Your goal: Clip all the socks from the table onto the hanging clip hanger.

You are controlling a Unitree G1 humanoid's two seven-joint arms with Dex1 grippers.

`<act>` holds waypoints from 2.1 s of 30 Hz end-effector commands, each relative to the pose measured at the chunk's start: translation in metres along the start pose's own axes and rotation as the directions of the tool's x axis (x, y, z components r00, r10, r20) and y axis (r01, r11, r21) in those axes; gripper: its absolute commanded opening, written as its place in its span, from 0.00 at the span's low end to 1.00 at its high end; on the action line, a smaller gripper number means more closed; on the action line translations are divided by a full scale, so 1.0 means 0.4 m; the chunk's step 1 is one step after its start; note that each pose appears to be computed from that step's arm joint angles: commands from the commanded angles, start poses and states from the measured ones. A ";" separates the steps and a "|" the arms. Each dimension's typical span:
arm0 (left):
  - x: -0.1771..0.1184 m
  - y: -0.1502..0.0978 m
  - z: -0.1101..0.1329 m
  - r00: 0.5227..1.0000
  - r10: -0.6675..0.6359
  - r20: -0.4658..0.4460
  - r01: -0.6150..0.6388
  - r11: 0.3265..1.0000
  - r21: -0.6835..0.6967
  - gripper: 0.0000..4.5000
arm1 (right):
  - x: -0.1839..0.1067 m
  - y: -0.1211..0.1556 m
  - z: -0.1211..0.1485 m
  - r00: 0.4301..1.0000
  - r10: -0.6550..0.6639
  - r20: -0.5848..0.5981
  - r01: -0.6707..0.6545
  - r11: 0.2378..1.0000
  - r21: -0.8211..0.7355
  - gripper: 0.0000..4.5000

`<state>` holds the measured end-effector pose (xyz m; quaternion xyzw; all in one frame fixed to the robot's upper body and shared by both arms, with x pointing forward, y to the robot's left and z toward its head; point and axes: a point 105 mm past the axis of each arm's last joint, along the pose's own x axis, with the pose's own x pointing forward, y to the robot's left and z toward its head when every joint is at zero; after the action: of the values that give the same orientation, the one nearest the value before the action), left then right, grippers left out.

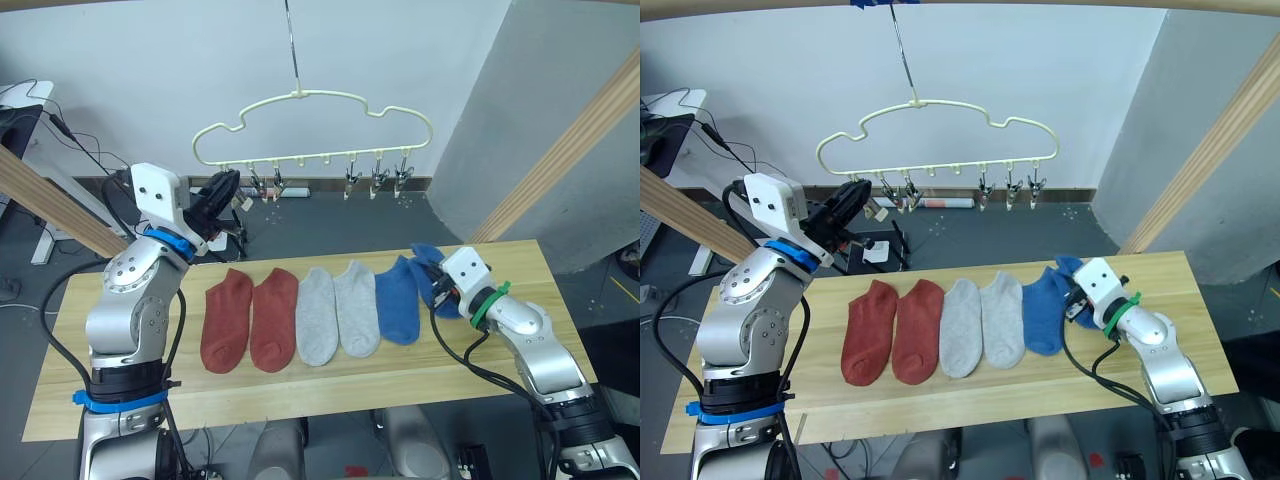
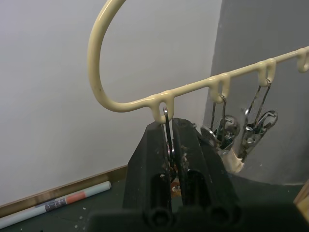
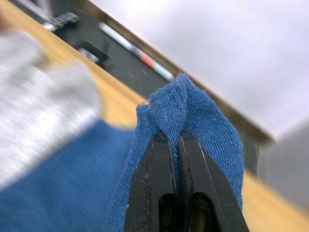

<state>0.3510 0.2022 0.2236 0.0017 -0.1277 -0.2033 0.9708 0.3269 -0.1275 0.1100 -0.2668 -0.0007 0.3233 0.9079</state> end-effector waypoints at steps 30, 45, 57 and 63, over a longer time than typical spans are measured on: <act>-0.008 -0.061 0.044 0.996 -0.089 0.029 0.091 0.992 -0.083 0.00 | 0.282 0.242 0.413 0.870 0.210 0.447 -0.226 0.974 -0.018 0.00; -0.018 -0.030 0.027 1.000 -0.019 0.002 0.019 0.992 -0.127 0.17 | 0.282 0.234 0.457 0.846 0.175 0.504 -0.219 0.975 0.029 0.00; -0.031 -0.035 0.013 0.999 -0.040 -0.034 0.036 0.995 -0.091 0.52 | 0.287 0.246 0.450 0.851 0.197 0.487 -0.249 0.967 0.043 0.05; -0.036 -0.031 0.019 0.999 -0.030 -0.026 0.029 0.998 -0.056 0.52 | 0.287 0.250 0.443 0.858 0.219 0.465 -0.260 0.965 0.024 0.46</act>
<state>0.3389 0.1965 0.2123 -0.0468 -0.0788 -0.2192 0.9714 0.3353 0.0846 0.1810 -0.1439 -0.1460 0.4764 0.8550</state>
